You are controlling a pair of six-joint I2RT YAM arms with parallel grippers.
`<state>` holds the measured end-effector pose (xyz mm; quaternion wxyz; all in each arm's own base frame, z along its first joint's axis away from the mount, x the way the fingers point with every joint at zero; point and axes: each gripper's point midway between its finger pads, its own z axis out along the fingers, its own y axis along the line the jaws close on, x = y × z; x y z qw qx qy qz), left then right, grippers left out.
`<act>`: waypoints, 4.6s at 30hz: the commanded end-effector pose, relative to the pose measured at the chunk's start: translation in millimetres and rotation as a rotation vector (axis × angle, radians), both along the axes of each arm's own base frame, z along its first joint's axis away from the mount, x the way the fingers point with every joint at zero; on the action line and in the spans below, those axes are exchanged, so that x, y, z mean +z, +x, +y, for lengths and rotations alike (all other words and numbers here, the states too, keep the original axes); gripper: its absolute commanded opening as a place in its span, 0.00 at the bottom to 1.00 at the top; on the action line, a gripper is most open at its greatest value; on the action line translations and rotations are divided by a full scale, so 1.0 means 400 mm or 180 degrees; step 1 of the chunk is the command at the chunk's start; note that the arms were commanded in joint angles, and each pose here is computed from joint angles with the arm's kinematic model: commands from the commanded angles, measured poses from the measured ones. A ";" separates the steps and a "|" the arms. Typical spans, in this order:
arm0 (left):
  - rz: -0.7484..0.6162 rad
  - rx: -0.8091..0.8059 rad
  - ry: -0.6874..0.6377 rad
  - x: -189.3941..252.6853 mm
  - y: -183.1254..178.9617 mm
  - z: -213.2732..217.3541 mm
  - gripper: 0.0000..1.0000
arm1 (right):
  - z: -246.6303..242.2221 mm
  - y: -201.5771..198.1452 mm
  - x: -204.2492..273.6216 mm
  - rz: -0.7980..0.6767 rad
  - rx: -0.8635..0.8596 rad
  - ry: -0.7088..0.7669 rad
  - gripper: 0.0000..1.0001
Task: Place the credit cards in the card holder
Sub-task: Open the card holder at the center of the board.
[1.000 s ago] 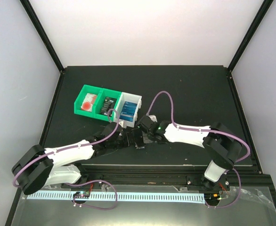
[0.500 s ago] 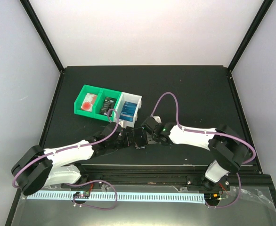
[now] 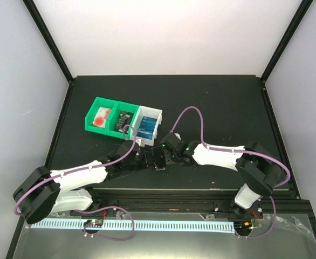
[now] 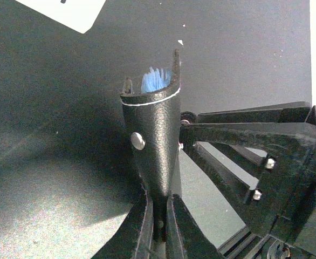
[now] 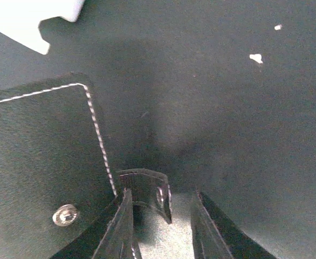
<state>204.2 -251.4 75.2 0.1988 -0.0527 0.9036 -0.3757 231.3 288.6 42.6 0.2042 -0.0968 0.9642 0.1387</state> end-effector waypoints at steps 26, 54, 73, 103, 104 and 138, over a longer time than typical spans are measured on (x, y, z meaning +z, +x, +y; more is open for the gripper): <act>-0.0271 0.0054 0.0127 0.026 0.026 0.043 0.79 | -0.036 0.016 0.050 -0.0196 0.0088 -0.0198 0.01; -0.0165 -0.0294 -0.0103 0.044 0.024 -0.011 0.88 | 0.020 -0.040 0.178 0.0005 0.0284 0.0458 0.01; -0.0105 -0.0190 0.0290 -0.014 0.026 0.034 0.66 | -0.178 0.044 0.033 -0.0401 -0.0398 -0.1049 0.01; -0.0105 -0.0971 -0.0565 0.027 0.015 -0.133 0.41 | -0.159 0.038 0.046 -0.0390 -0.0435 -0.0587 0.33; -0.0117 -0.0999 -0.0576 0.030 0.018 -0.139 0.41 | -0.159 0.039 0.061 -0.0422 -0.0447 -0.0535 0.37; 0.0268 -0.0899 0.0806 -0.224 0.024 -0.181 0.24 | -0.133 -0.082 0.121 -0.0215 -0.0085 0.0576 0.38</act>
